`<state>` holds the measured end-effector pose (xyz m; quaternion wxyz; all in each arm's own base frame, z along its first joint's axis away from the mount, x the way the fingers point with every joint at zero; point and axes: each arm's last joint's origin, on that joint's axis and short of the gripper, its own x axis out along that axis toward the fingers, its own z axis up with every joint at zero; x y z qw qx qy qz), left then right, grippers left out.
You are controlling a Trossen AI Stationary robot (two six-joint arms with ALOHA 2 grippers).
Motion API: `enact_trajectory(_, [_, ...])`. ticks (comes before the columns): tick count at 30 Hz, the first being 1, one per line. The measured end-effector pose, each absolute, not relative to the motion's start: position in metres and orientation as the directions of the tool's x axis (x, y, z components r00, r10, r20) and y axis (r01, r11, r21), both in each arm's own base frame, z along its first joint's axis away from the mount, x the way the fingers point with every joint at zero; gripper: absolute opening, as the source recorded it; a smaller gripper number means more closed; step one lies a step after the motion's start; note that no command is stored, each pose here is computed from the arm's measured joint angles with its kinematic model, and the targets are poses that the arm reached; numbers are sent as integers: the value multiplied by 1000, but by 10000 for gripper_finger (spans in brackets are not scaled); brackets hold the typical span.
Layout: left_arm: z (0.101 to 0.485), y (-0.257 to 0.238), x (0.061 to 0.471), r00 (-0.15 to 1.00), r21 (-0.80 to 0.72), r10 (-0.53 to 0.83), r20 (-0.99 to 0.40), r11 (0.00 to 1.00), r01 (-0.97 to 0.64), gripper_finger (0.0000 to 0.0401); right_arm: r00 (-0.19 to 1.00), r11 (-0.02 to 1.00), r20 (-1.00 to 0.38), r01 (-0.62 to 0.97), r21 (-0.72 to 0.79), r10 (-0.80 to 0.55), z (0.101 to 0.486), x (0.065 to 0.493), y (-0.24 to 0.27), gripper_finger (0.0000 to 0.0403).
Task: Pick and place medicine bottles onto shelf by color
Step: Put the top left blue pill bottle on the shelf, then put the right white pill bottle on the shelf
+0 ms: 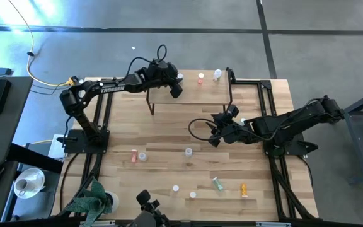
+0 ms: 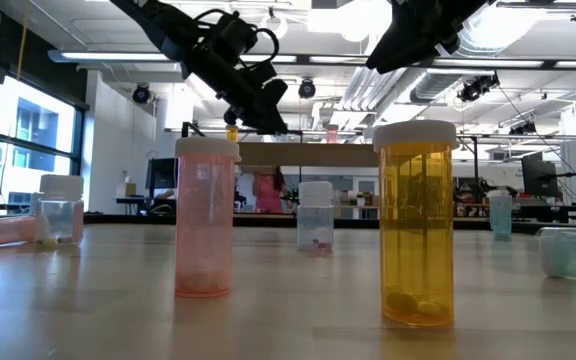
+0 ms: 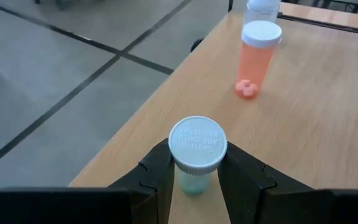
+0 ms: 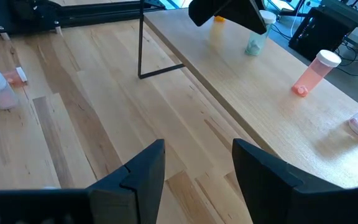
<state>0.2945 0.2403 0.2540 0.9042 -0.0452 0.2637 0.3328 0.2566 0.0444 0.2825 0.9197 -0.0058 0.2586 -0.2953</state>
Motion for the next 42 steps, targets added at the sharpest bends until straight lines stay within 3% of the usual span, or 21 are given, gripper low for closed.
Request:
enact_trajectory(21, [253, 240, 294, 616, 108, 599, -512, 756, -646, 101, 692, 826, -472, 540, -164, -546, 282, 257, 44, 179])
enact_trajectory(33, [252, 241, 295, 601, 122, 620, -504, 741, -661, 161, 692, 826, -472, 540, -164, -546, 282, 257, 44, 179])
enact_trajectory(42, [262, 238, 295, 623, 116, 633, -459, 738, -664, 163, 690, 825, -474, 539, -167, -547, 282, 256, 44, 179])
